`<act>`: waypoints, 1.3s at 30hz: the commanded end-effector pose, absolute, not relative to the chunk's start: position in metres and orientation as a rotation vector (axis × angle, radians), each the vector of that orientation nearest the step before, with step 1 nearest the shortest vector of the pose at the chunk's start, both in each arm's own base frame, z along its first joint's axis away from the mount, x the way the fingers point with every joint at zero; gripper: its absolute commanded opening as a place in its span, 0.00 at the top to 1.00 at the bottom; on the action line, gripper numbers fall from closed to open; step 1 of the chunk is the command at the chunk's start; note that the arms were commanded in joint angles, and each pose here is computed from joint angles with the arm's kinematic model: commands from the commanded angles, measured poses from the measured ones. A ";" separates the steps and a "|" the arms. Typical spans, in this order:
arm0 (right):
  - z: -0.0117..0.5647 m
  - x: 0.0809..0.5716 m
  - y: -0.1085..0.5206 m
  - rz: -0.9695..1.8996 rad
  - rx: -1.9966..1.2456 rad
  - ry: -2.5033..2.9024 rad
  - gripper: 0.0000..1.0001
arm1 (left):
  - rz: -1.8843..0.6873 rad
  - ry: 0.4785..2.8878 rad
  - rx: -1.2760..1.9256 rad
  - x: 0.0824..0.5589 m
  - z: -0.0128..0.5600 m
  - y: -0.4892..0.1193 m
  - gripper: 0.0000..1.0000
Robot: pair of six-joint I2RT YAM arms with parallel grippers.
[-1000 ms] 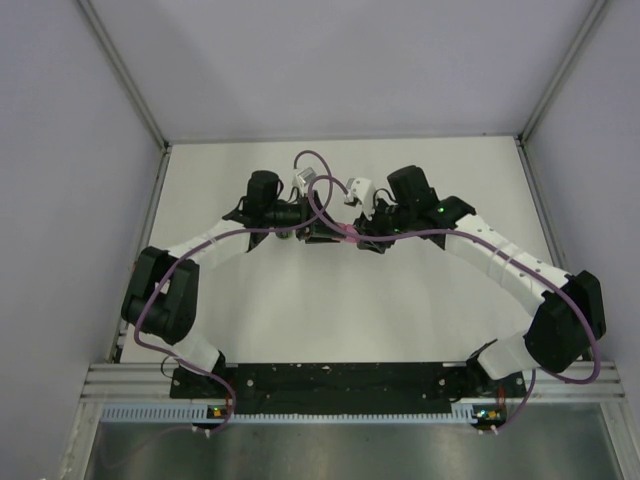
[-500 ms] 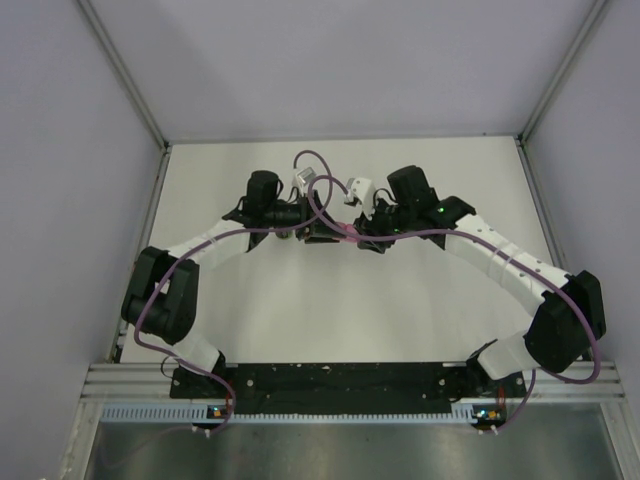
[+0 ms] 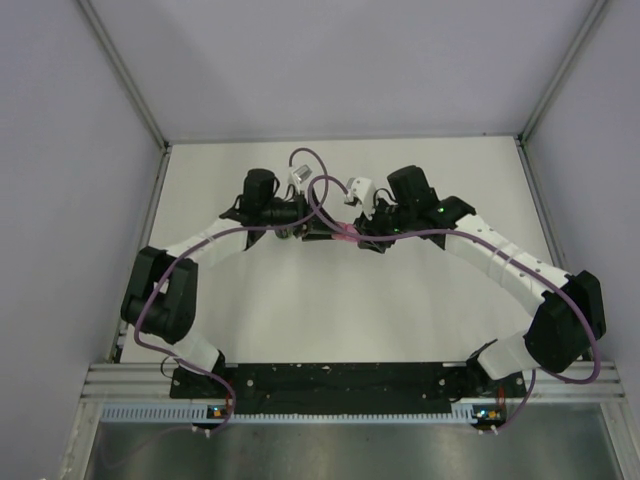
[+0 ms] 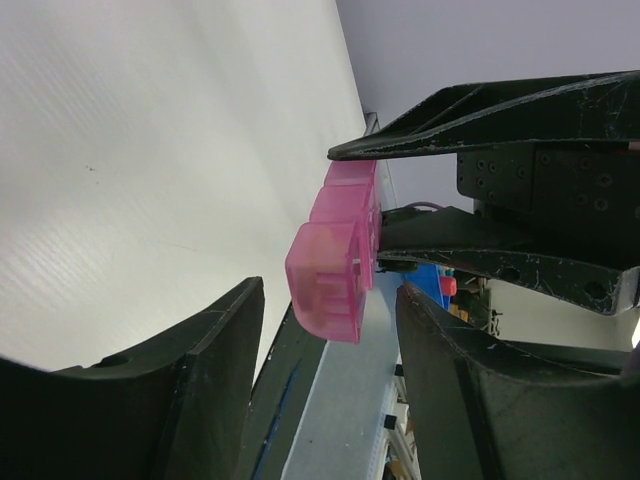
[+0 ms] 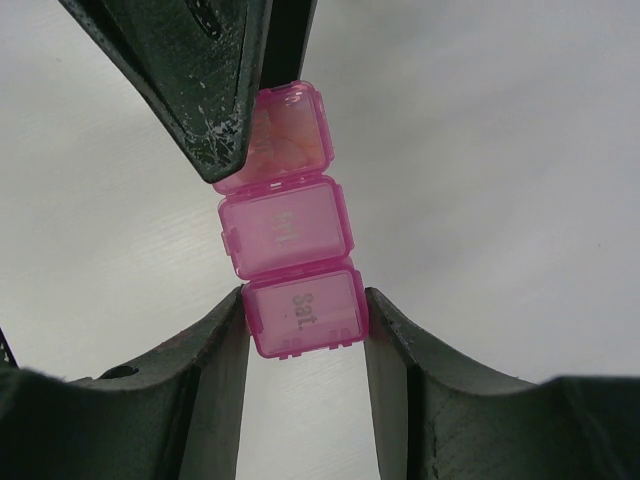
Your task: Sort the pills into containers
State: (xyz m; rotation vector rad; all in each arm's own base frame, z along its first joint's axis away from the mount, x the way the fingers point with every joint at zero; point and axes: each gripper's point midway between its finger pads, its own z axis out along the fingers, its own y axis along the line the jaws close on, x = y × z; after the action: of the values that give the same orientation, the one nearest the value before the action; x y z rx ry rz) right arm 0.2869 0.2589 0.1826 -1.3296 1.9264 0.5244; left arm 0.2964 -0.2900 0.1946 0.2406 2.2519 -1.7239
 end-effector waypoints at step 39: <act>0.200 0.294 0.266 0.545 -1.282 1.872 0.55 | -1.910 2.183 0.303 0.285 0.207 -0.336 1.00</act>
State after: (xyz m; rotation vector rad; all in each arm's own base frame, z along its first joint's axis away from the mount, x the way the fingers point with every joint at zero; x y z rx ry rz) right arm 0.2896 0.2559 0.1811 -1.3146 1.9426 0.5115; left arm 0.2856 -0.3325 0.1903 0.2384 2.2877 -1.8799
